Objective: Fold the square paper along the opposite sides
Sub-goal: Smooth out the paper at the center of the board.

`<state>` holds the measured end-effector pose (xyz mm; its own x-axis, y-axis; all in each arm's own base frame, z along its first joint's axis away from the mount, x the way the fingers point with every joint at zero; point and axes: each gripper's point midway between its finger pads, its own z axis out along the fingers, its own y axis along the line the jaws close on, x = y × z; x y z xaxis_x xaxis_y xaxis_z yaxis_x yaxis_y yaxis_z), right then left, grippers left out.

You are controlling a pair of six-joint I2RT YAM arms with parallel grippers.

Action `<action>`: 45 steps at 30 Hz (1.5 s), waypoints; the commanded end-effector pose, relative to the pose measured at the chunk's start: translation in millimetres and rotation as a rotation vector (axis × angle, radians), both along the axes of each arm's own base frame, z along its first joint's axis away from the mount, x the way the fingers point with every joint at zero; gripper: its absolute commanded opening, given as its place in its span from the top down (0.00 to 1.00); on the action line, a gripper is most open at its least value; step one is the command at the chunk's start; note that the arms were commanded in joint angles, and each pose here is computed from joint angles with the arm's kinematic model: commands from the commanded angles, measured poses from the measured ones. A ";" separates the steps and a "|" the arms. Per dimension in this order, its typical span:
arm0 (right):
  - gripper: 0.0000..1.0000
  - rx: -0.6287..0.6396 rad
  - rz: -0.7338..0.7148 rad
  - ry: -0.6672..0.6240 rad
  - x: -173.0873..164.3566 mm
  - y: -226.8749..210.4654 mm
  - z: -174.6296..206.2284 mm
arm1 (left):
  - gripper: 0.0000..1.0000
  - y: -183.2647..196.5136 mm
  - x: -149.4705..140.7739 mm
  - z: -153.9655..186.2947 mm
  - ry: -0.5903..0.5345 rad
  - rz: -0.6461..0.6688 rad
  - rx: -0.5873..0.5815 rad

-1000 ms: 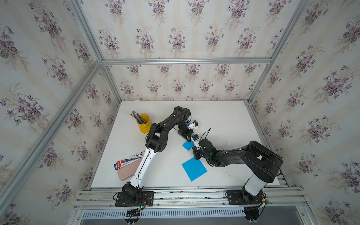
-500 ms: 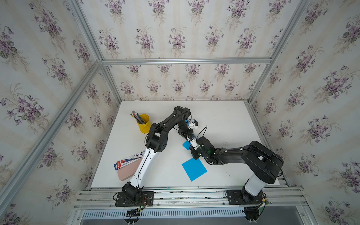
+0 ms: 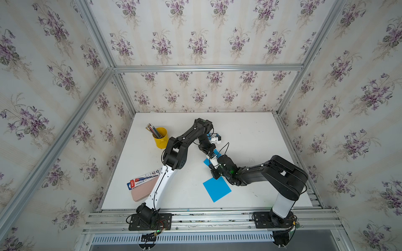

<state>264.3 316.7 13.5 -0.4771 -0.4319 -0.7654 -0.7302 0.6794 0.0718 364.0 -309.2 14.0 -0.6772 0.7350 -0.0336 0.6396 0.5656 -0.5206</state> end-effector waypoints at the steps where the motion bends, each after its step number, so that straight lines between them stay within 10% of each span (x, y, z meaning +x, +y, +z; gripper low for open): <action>1: 1.00 -0.058 -0.017 0.082 -20.6 -15.4 -18.3 | 1.00 9.4 10.2 -5.5 -0.056 -0.014 0.045; 8: 1.00 -0.064 -0.009 0.014 -19.3 -15.5 6.1 | 1.00 10.7 11.0 -4.8 -0.055 -0.007 0.046; 23: 1.00 0.067 -0.279 -0.005 103.3 -41.7 24.4 | 1.00 8.8 3.7 -0.9 -0.035 0.002 0.054; 45: 1.00 0.068 -0.487 0.090 97.8 -103.5 -0.8 | 1.00 8.5 9.7 4.3 -0.046 0.033 0.056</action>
<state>368.4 218.8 15.4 -0.6589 -0.0714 -0.7488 -0.3239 0.9254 0.1967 369.4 -303.5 15.4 -0.7004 0.7135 -0.0192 0.6294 0.6048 -0.4879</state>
